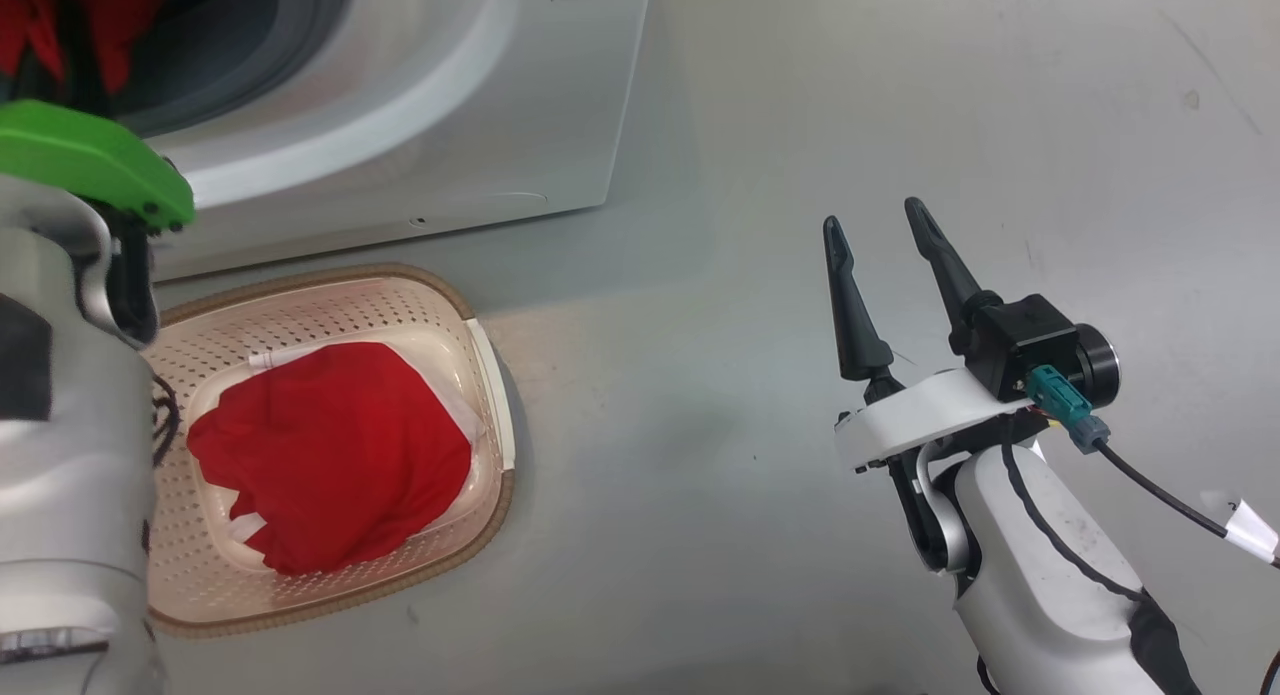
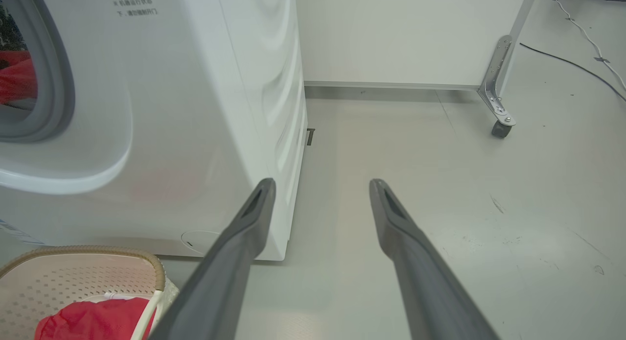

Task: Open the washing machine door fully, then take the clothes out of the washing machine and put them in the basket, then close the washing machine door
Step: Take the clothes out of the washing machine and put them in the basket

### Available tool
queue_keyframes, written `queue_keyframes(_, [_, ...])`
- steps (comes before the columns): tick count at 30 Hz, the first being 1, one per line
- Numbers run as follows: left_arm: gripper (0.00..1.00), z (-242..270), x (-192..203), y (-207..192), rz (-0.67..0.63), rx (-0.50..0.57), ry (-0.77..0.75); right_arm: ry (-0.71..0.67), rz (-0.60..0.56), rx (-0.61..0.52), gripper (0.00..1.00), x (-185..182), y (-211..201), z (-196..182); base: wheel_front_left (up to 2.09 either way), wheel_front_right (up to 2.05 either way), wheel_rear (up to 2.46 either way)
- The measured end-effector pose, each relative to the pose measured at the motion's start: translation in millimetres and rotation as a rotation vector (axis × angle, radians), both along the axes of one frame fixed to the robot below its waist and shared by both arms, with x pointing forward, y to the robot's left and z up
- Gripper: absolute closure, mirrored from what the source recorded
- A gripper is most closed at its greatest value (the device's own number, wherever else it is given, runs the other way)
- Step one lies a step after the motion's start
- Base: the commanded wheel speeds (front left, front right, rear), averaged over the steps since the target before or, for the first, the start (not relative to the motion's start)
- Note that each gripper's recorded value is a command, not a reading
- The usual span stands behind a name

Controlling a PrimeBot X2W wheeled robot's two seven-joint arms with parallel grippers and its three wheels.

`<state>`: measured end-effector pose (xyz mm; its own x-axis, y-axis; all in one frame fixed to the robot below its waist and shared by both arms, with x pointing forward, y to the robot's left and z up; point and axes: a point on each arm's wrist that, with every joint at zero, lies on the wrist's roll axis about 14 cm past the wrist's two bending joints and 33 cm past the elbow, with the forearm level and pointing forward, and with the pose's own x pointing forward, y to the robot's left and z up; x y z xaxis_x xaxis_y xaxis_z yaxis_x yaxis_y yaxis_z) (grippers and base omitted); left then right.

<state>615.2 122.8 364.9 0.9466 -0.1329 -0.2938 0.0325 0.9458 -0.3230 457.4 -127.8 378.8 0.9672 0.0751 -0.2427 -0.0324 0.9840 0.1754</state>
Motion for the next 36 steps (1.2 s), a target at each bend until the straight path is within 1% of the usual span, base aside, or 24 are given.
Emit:
queue_keyframes(4, [1.0,-2,-27,1,-0.009,0.012,0.009,-0.005,0.006,0.0,0.0,-6,3,6,0.0,0.0,0.0])
queue_keyframes(5, [1.0,-2,-27,1,-0.009,0.012,0.009,-0.005,0.006,0.0,0.0,-6,3,6,0.0,0.0,0.0])
queue_keyframes(7, [1.0,-4,-42,-2,-0.033,0.019,0.028,-0.01,0.01,0.0,0.0,-8,5,9,0.0,0.0,0.0])
queue_keyframes(10, [1.0,-5,-62,-4,-0.034,0.011,0.05,-0.015,0.018,0.003,0.0,-13,9,14,0.0,0.0,0.0])
queue_keyframes(14, [1.0,-1,-85,0,-0.017,-0.002,0.061,-0.03,0.032,0.009,0.0,-19,15,23,0.0,0.0,0.0])
queue_keyframes(18, [1.0,-5,-112,10,0.003,0.009,0.09,-0.044,0.048,0.016,0.0,-25,20,31,0.0,0.0,0.0])
queue_keyframes(25, [1.0,-19,-163,22,0.021,0.026,0.16,-0.062,0.078,0.023,0.0,-37,29,41,0.0,0.0,0.0])
queue_keyframes(34, [1.0,-56,-232,20,-0.029,0.068,0.306,-0.089,0.109,0.027,0.0,-40,37,51,0.0,0.0,0.0])
queue_keyframes(36, [1.0,-63,-238,18,-0.041,0.068,0.329,-0.083,0.109,0.026,0.0,-40,36,48,0.0,0.0,0.0])
